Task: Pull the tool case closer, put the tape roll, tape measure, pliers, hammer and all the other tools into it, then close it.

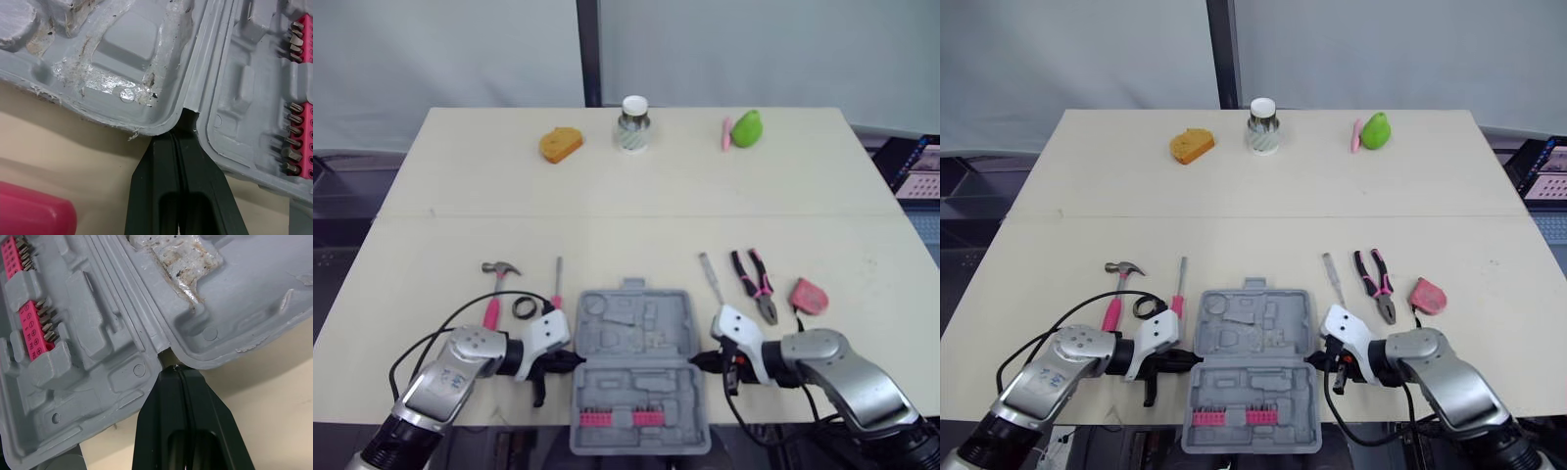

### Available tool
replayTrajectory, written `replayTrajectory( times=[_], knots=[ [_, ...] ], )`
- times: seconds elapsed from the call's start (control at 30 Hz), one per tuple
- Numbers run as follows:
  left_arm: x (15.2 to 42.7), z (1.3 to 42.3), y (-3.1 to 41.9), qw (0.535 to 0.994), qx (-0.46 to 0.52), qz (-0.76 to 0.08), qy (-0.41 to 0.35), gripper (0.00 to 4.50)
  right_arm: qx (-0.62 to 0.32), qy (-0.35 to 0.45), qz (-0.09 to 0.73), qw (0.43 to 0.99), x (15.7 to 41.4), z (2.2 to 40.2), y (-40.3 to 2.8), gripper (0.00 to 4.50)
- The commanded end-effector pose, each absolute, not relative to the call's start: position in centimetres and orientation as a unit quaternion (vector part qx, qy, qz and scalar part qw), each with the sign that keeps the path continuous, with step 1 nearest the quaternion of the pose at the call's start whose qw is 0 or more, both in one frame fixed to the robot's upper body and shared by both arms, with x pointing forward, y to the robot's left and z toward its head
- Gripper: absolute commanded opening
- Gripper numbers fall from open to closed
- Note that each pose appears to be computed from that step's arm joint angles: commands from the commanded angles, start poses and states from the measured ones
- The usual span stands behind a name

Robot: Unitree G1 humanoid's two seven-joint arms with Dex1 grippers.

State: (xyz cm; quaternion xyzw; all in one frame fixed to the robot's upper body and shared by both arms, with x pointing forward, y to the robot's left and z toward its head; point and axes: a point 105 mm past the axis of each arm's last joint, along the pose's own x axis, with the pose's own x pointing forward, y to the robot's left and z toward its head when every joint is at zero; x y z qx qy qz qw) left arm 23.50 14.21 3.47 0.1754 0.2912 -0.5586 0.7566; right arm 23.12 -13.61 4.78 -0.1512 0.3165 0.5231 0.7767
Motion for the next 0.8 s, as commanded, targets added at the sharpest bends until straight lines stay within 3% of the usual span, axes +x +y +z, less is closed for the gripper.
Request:
replayTrajectory(
  times=[0.03, 0.8],
  knots=[
    [22.26, 3.02, 13.11, 0.735, 0.161, -0.587, 0.298, 0.0, -0.145, 0.287, 0.557, 0.766, 22.39, 5.73, -12.08, 0.03],
    [21.53, 2.79, 13.3, 0.73, 0.158, -0.588, 0.309, 0.0, -0.14, 0.292, 0.56, 0.763, 22.08, 5.37, -12.08, 0.03]
  ],
)
